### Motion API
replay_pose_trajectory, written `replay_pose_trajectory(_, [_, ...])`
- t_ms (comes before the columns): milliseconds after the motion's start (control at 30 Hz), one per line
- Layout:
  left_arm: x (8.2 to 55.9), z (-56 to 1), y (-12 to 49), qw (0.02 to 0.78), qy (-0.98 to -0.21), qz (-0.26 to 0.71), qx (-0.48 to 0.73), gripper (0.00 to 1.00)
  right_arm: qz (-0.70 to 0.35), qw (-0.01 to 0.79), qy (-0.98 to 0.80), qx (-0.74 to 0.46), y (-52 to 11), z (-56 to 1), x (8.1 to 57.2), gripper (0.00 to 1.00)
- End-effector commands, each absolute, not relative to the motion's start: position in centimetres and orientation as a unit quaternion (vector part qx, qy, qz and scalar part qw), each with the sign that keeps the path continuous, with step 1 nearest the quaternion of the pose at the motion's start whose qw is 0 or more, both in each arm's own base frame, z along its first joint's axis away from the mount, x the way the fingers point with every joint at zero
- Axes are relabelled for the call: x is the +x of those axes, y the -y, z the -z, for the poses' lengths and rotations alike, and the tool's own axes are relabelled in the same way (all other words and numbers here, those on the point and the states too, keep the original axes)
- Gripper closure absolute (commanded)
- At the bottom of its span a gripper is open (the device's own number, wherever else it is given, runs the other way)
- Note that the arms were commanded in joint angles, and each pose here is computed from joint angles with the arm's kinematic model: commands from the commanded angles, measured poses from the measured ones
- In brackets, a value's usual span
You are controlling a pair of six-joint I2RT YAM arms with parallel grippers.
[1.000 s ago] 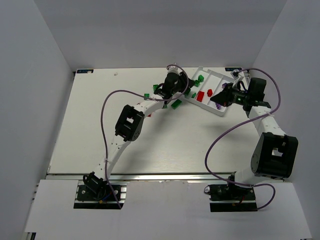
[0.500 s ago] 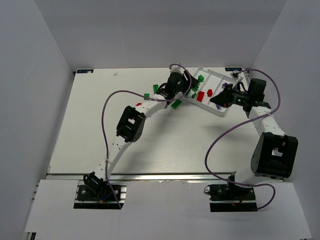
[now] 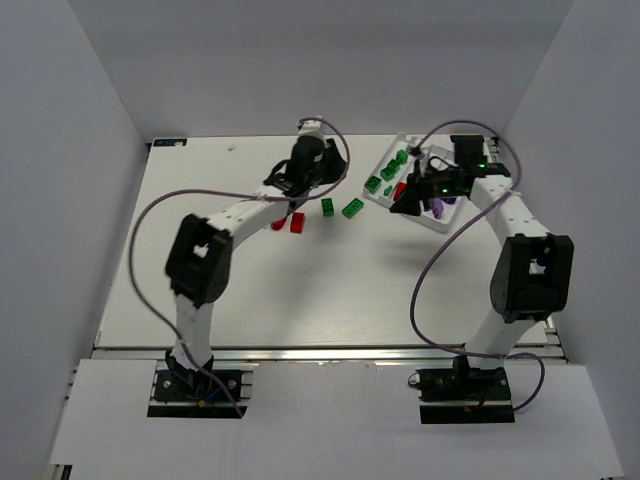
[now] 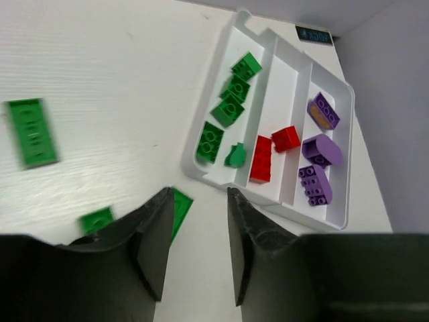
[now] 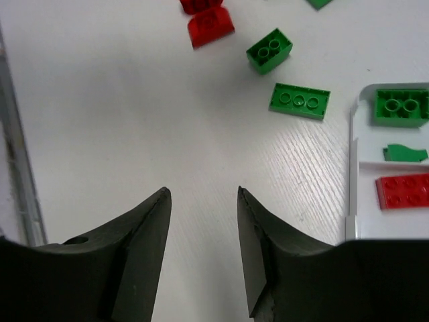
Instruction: Sort the legos into containers by color
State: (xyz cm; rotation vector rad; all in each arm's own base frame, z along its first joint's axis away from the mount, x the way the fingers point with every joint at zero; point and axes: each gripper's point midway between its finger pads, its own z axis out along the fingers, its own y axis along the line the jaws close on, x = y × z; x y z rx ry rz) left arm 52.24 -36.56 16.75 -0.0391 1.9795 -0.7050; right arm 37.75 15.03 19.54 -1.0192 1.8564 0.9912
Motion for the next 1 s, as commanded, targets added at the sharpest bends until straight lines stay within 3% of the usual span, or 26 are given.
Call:
replay_pose_trajectory(0, [49.3,-24.1,29.7,0.552,-0.797,0.245,-0.022,0.50,-0.324,0.346,-0.753,-0.457,-16.8,-16.9,37.7,0.50])
replay_pose_trajectory(33, [47.8,-21.4,27.6,0.536,-0.815,0.221,-0.031,0.41,-0.316,0.342,-0.756,-0.460,-18.1,-16.6,37.8,0.48])
replay_pose_trajectory(67, [46.1,-23.6,25.5,0.547,-0.808,0.212,-0.045,0.29,-0.297,0.354,-0.752,-0.469,-18.7,-16.8,38.8,0.45])
replay_pose_trajectory(133, [43.5,-21.4,22.7,0.531,-0.823,0.192,-0.061,0.20,-0.257,0.346,-0.760,-0.487,-20.1,-15.6,39.7,0.34])
replay_pose_trajectory(167, [41.9,-23.0,21.2,0.539,-0.817,0.191,-0.071,0.14,-0.246,0.350,-0.755,-0.497,-20.6,-15.6,40.3,0.22])
replay_pose_trajectory(267, [38.5,-20.3,18.4,0.504,-0.839,0.181,-0.095,0.11,-0.212,0.369,-0.720,-0.548,-22.2,-16.3,41.9,0.11])
replay_pose_trajectory(367, [35.3,-19.1,16.6,0.486,-0.845,0.188,-0.120,0.10,-0.218,0.376,-0.665,-0.607,-23.5,-15.9,42.6,0.11])
replay_pose_trajectory(467, [32.8,-18.2,15.3,0.481,-0.840,0.198,-0.152,0.10,-0.180,0.381,-0.506,-0.753,-23.7,-14.7,42.2,0.10])
replay_pose_trajectory(600, [30.9,-18.7,13.8,0.499,-0.817,0.216,-0.190,0.10,-0.146,0.337,-0.408,-0.836,-23.1,-11.9,42.9,0.11])
replay_pose_trajectory(700, [30.2,-18.7,13.0,0.501,-0.818,0.204,-0.193,0.10,-0.160,0.292,-0.395,-0.856,-22.7,-9.2,43.4,0.12])
replay_pose_trajectory(967, [28.6,-17.8,11.5,0.495,-0.822,0.187,-0.213,0.10,-0.146,0.279,-0.389,-0.865,-24.1,-7.0,47.1,0.15])
